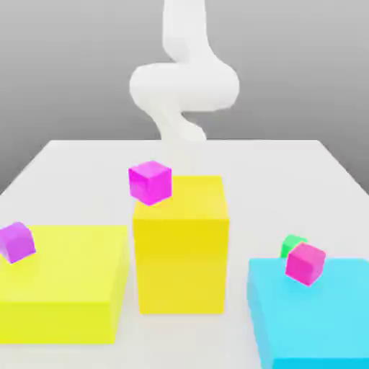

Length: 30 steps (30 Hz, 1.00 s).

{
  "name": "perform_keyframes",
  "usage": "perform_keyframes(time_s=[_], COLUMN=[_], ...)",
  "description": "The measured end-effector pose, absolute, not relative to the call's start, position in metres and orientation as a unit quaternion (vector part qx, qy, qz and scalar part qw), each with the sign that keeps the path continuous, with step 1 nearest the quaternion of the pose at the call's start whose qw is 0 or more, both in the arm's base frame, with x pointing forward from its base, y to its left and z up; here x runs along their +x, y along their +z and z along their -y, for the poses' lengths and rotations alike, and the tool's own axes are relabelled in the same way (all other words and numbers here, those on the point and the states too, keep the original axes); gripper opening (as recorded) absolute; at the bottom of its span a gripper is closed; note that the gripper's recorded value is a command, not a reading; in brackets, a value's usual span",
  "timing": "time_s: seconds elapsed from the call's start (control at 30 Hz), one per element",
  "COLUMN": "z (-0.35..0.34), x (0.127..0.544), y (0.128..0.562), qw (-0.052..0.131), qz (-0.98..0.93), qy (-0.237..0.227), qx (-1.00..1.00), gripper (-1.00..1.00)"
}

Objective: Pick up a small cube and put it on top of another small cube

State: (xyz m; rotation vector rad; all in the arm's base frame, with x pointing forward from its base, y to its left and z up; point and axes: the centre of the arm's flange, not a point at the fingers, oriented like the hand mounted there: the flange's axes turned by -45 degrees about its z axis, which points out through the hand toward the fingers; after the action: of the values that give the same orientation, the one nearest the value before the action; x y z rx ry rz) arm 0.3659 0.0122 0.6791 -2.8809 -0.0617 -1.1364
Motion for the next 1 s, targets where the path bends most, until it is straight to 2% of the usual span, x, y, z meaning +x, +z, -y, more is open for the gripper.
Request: perform_keyframes(time_s=[0.23,0.5,0.73,1.0], z=[-0.065,-0.14,-0.2,-0.243], x=[0.404,0.406,0.372,0.305], y=[0.583,0.47,0.375,0.279], qw=[0.063,0.083,0.08,0.055], qz=[0.1,0.195,0.281,0.379], qy=[-0.297,-0.214,-0.142,-0.069], qx=[-0.948,-0.954,-0.946,-0.921], gripper=[0.0,0.0,0.0,0.0])
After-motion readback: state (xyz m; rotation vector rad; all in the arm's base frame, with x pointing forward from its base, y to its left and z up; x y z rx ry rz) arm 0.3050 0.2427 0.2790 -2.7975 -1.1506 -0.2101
